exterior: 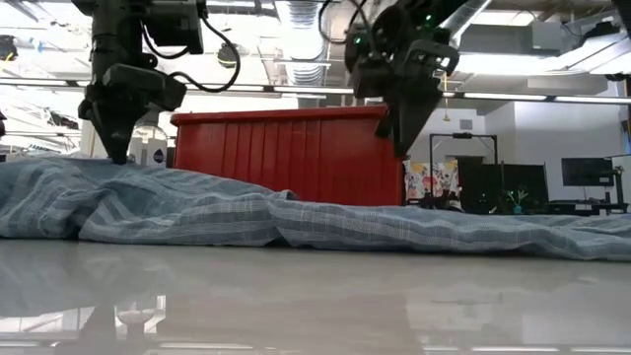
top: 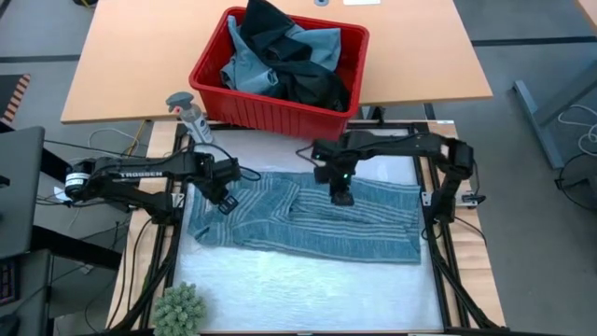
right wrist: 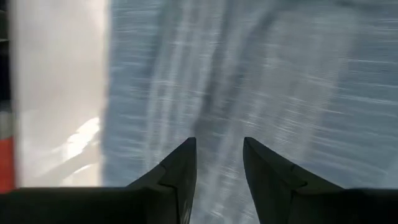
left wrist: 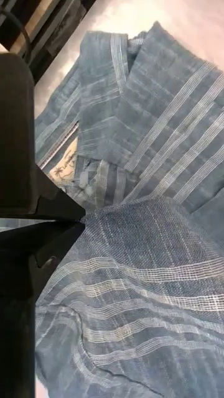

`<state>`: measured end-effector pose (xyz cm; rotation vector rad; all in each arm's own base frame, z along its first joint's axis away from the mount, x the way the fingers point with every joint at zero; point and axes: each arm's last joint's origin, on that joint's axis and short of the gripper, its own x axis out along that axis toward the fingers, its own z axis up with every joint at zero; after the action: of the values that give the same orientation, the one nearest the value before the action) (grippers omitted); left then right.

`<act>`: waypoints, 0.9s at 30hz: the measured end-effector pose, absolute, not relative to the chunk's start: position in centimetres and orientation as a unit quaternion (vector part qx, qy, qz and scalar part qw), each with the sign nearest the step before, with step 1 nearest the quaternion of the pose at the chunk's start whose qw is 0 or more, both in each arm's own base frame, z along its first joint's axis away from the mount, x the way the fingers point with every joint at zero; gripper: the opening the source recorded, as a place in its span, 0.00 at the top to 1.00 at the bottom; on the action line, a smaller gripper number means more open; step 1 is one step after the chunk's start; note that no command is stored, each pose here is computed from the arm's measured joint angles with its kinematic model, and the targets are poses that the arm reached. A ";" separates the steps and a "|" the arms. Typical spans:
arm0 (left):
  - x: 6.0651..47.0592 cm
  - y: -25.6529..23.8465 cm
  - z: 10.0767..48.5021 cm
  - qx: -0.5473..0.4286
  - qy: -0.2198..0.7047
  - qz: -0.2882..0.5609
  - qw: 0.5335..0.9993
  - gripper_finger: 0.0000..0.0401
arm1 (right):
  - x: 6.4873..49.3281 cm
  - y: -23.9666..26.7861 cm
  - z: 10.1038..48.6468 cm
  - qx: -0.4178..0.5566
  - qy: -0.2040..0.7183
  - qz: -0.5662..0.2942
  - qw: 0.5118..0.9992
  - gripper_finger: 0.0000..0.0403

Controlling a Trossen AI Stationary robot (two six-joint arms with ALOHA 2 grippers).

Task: Fold Laundry from Bin
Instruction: Fold the light blue shirt

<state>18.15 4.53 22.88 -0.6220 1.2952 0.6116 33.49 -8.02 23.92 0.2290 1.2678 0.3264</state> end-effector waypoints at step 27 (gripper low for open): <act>18.0 4.5 22.9 -0.276 0.605 0.220 0.714 1.00 | 31.3 -1.9 11.2 0.237 0.579 0.276 0.730 0.96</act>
<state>18.02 4.46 22.86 -0.6109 1.3396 0.4877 31.30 -1.92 11.20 0.5217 1.2750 0.6085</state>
